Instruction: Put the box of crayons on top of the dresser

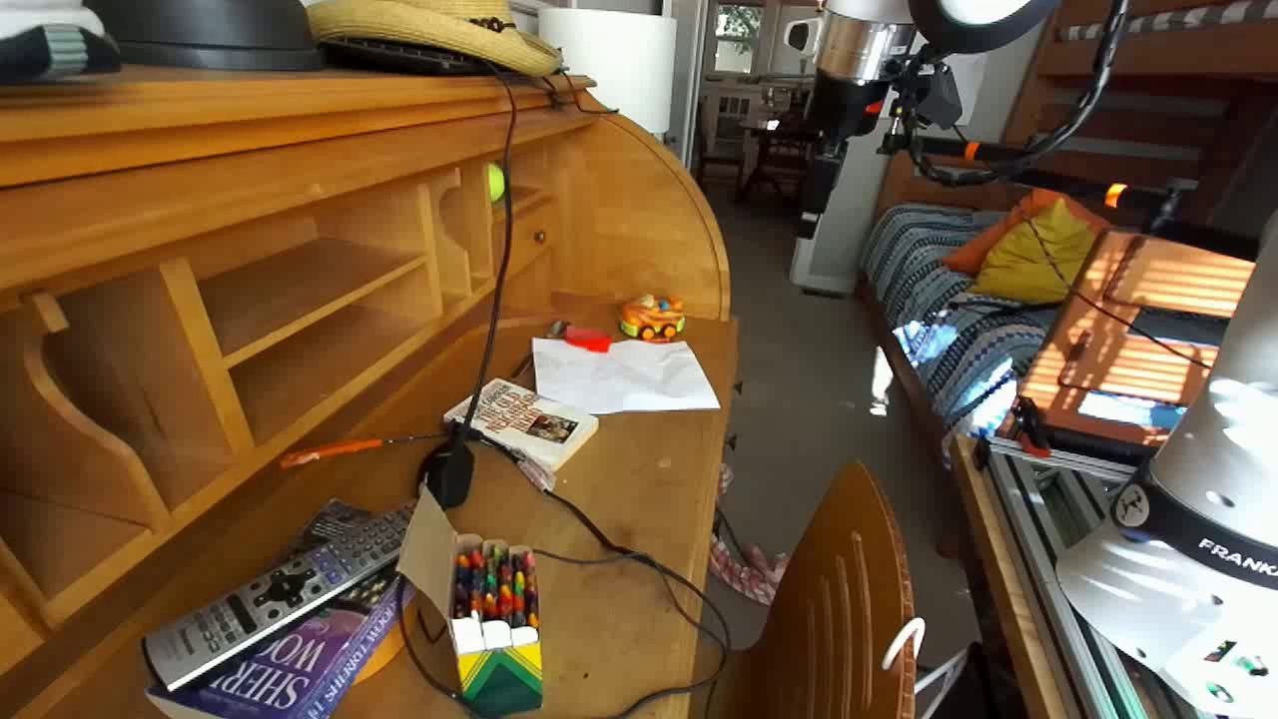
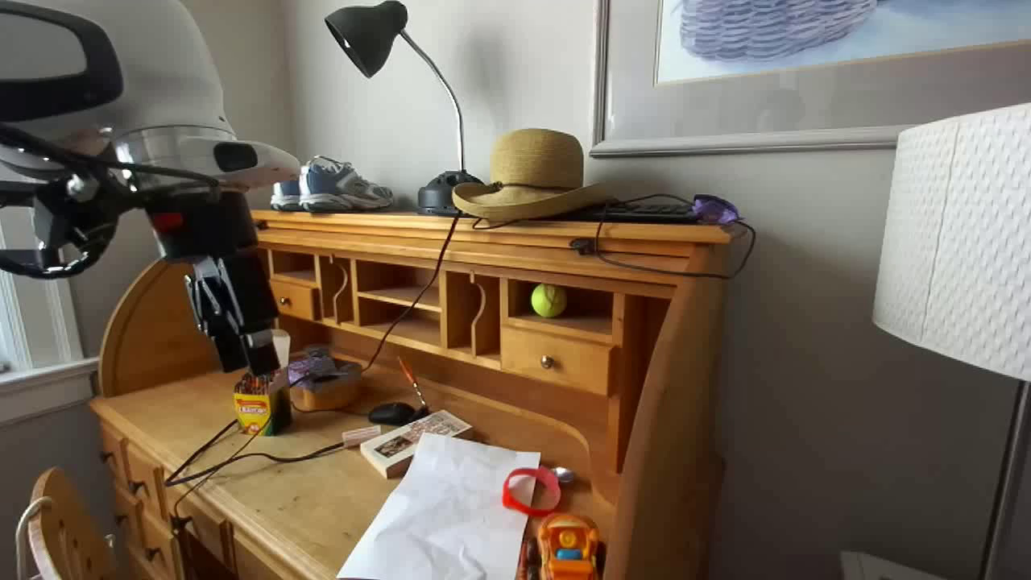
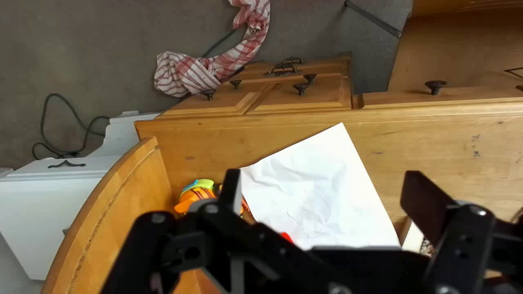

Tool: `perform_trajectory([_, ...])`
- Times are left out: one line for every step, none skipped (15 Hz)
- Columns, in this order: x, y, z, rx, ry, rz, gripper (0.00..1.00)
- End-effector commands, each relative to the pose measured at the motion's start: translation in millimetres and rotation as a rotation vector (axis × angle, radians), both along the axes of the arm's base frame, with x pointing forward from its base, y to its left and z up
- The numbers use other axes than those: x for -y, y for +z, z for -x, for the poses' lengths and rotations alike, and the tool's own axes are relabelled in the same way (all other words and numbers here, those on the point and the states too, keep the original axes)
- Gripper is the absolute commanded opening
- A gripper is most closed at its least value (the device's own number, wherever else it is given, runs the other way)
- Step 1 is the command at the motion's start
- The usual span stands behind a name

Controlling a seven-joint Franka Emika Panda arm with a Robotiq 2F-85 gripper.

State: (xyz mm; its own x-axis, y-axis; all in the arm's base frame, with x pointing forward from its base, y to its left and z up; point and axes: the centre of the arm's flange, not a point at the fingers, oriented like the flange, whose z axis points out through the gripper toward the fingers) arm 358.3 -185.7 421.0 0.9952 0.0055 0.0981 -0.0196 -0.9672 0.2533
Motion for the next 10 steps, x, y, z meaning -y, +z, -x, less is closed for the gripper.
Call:
perform_trajectory([0.0,-0.1,0.0,0.0,0.0,0.0,1.0])
perform_trajectory([-7.7,5.6,-3.8,0.015,-0.017,-0.013,1.0])
perform_trajectory([-18.3,9.6,-9.3,0.02,-0.041,-0.017,1.0])
perform_trajectory([-39.7,15.0,-19.5,0.032,-0.061,-0.016,1.0])
perform_trajectory([-62.1,18.4,-30.0,0.046,-0.079,-0.004,1.0])
perform_trajectory([-85.7,21.9,-39.9,0.043,-0.099,0.005,1.0])
perform_trajectory([-111.4,25.1,-48.6,0.044,-0.117,0.015,1.0])
perform_trajectory([-139.1,27.0,-55.8,0.042,-0.132,0.033,1.0])
perform_trajectory([-163.5,29.7,-62.4,0.037,-0.137,0.054,1.0])
perform_trajectory([-190.8,28.1,-68.8,0.036,-0.144,0.085,1.0])
